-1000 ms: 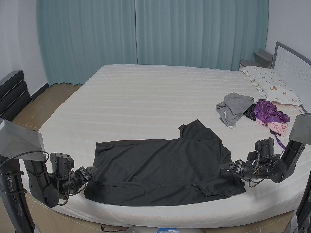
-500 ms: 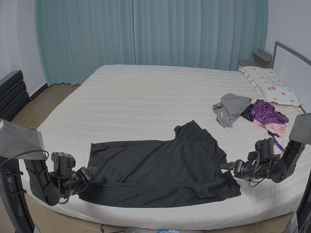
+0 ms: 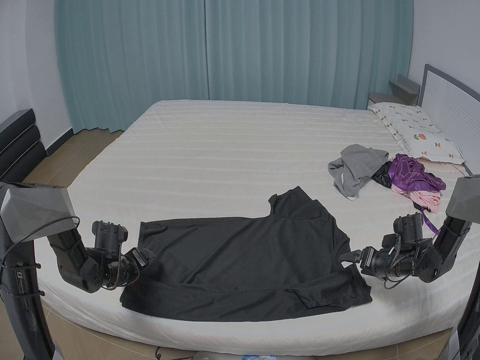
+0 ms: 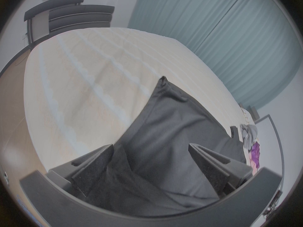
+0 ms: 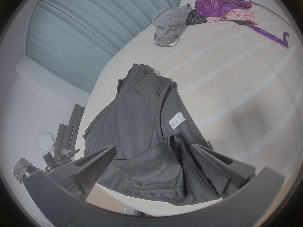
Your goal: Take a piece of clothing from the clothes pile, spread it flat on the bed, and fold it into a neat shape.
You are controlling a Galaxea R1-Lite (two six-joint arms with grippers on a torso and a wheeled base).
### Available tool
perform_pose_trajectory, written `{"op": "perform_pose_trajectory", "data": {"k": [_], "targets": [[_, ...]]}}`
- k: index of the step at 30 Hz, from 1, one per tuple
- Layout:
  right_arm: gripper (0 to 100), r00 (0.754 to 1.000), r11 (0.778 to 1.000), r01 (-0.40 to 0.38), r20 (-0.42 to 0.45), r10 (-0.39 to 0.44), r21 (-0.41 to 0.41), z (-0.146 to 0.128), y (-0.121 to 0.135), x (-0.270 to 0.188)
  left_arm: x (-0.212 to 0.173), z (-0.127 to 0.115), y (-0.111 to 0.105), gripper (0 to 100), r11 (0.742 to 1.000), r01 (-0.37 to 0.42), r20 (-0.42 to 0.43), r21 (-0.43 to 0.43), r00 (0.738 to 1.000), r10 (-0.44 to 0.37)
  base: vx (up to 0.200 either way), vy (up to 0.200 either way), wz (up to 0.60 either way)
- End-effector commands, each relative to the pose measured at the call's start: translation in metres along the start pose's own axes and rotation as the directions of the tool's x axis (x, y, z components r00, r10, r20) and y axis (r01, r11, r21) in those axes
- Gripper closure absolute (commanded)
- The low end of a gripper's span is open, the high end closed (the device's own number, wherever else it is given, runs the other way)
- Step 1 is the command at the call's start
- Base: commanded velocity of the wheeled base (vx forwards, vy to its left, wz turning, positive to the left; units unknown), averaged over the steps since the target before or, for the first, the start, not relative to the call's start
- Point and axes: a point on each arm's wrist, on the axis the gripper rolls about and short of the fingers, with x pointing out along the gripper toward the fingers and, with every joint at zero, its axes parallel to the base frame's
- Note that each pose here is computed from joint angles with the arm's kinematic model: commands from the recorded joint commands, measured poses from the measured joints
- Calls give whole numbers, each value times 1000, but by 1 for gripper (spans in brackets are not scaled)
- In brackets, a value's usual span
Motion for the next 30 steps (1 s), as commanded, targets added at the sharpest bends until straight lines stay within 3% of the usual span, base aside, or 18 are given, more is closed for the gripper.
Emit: {"op": "perform_pose_trajectory", "data": {"k": [1,11,13,16,22,30], "targets": [[0,1000,1000,1,-2,-1,1,0,-1,1,13,22,6,0,998,-19,41,-59,999,22,0,0,0],[0,1000,1000,2,-3,-2,3,0,-1,1,13,43,18,0,994,-30,84,-110,996,39,0,0,0],[0,1000,1000,4,-5,-4,2,-1,-1,1,5,46,15,0,995,30,18,-96,999,-28,0,0,0],[0,1000,1000,5,-6,-5,4,-1,-2,2,-1,46,13,0,994,108,-56,-33,992,-109,0,0,0],[0,1000,1000,6,-10,-6,5,-1,-3,3,1,38,20,0,975,161,-137,152,980,-141,0,0,0],[0,1000,1000,7,-16,-7,3,-3,-3,3,-8,21,31,0,947,220,-232,234,959,-165,0,0,0]]}}
